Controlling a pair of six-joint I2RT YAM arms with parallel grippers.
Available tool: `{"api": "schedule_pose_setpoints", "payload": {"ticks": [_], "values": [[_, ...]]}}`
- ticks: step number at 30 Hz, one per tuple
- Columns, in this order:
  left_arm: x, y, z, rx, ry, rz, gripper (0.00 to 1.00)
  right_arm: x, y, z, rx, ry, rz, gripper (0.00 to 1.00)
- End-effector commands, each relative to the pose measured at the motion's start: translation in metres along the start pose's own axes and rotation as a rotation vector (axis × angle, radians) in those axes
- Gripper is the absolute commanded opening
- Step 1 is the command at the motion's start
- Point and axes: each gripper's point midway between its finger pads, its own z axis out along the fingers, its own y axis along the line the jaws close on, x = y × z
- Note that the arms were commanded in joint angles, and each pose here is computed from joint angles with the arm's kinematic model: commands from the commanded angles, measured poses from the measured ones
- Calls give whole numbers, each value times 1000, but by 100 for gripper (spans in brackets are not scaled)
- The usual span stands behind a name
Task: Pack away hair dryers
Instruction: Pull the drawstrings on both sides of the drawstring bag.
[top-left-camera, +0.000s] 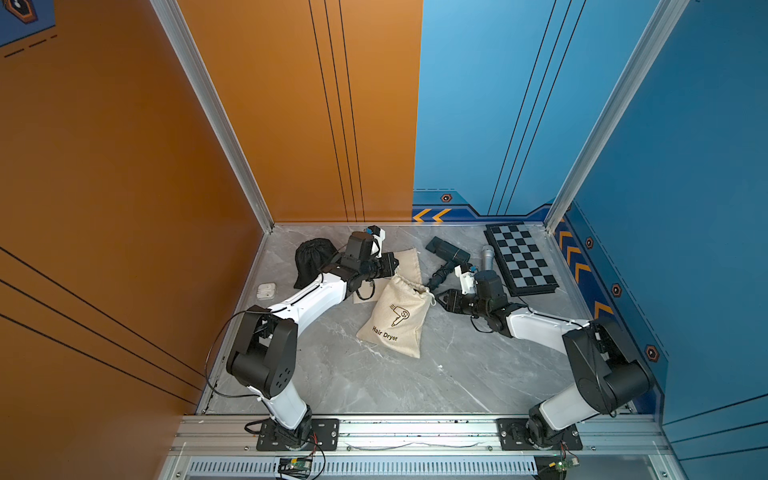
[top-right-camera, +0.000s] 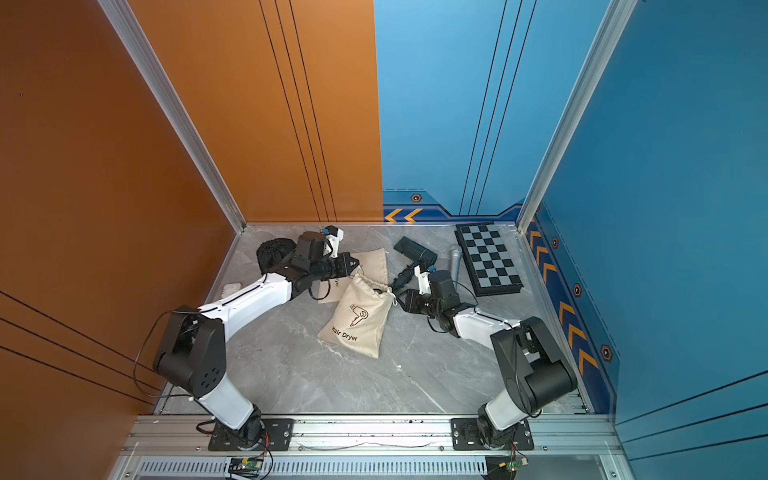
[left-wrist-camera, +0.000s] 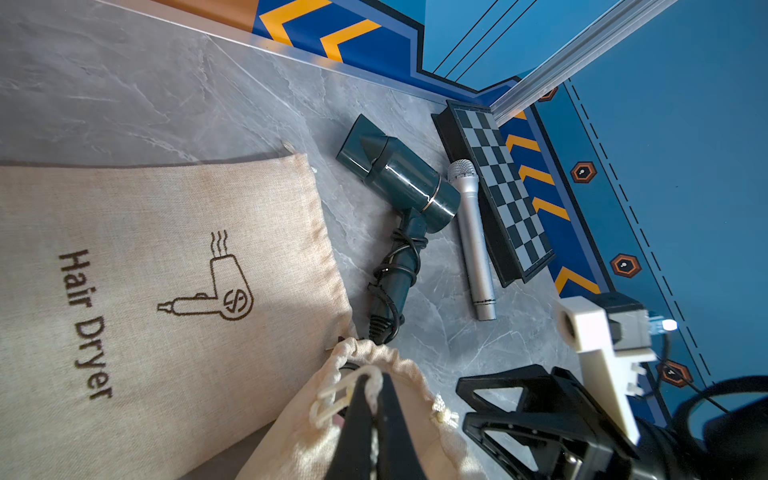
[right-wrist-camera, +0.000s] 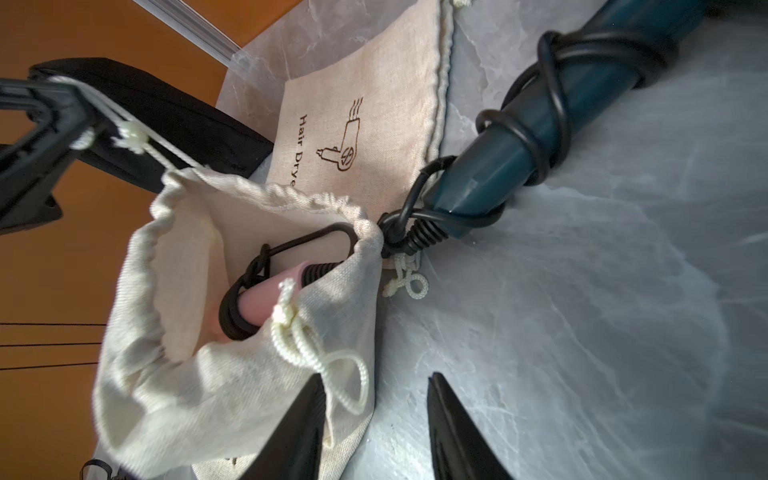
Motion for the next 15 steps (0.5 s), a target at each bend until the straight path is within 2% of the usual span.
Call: {"api": "schedule_pose_setpoints", "payload": {"ticks": [1, 15], "values": [[-8, -10, 0, 18, -9, 38, 0, -7, 12, 11, -41, 4, -47, 39], [-7, -11, 1, 21, -5, 43, 0, 6, 29, 17, -55, 40, -71, 37]]}}
